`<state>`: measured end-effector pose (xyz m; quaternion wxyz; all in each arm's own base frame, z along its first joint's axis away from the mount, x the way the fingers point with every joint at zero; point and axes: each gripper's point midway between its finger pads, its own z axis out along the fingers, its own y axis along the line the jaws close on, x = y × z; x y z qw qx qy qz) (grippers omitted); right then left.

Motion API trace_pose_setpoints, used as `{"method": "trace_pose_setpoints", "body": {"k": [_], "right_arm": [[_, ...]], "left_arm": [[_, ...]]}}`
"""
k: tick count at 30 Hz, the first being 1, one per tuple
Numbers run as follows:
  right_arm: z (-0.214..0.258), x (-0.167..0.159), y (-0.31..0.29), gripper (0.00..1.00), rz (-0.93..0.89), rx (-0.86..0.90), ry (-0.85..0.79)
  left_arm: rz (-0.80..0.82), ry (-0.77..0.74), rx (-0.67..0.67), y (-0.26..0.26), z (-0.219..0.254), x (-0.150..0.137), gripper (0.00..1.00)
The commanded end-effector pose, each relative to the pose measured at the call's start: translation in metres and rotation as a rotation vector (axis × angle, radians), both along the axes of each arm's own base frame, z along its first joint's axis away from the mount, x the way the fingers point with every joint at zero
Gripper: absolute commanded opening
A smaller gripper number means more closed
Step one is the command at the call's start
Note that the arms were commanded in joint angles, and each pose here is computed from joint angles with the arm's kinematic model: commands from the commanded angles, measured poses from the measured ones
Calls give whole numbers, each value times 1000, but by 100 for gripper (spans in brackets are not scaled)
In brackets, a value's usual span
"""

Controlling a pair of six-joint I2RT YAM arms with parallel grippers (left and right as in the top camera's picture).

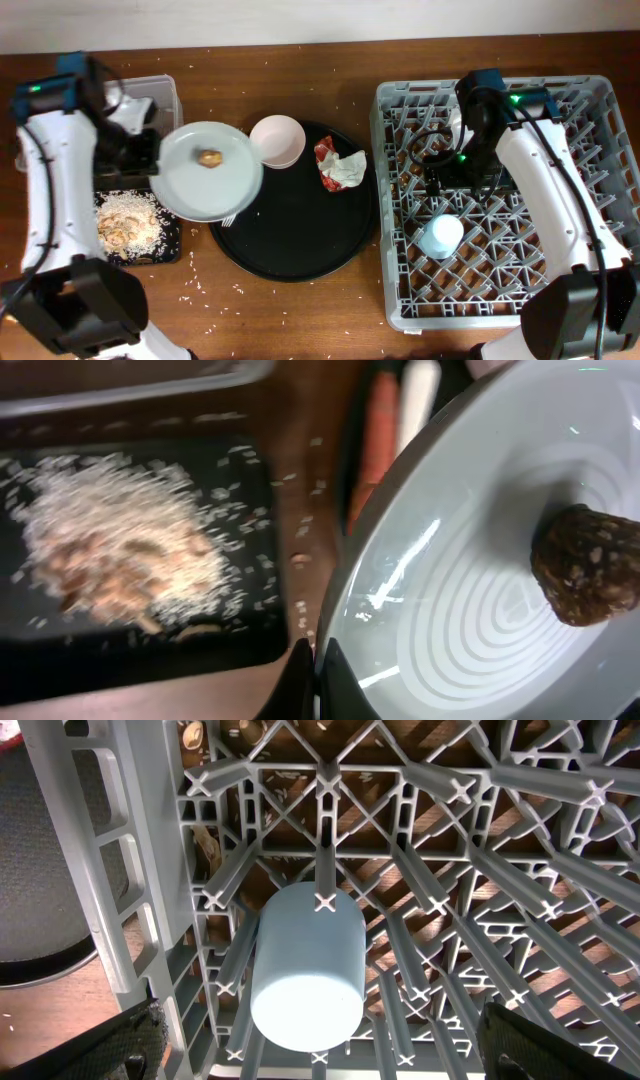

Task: Sort waste into correct bins and load items into the dishwasher rack
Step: 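Carry the white plate left and tip the food scrap onto the black tray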

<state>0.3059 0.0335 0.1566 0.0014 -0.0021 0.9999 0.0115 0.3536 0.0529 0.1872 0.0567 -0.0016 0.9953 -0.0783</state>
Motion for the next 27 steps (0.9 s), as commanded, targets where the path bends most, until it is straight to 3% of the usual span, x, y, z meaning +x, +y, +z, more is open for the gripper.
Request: {"method": "trace_pose_setpoints", "body": {"k": [1, 10, 27], "right_arm": [[9, 3, 1, 98, 18, -6, -35], [9, 9, 2, 98, 18, -3, -61], [9, 13, 2, 98, 19, -2, -76]], "left_arm": [[87, -17, 52, 42, 9, -9, 1], [338, 54, 200, 130, 8, -48, 0], [463, 185, 729, 215, 37, -86, 1]]}}
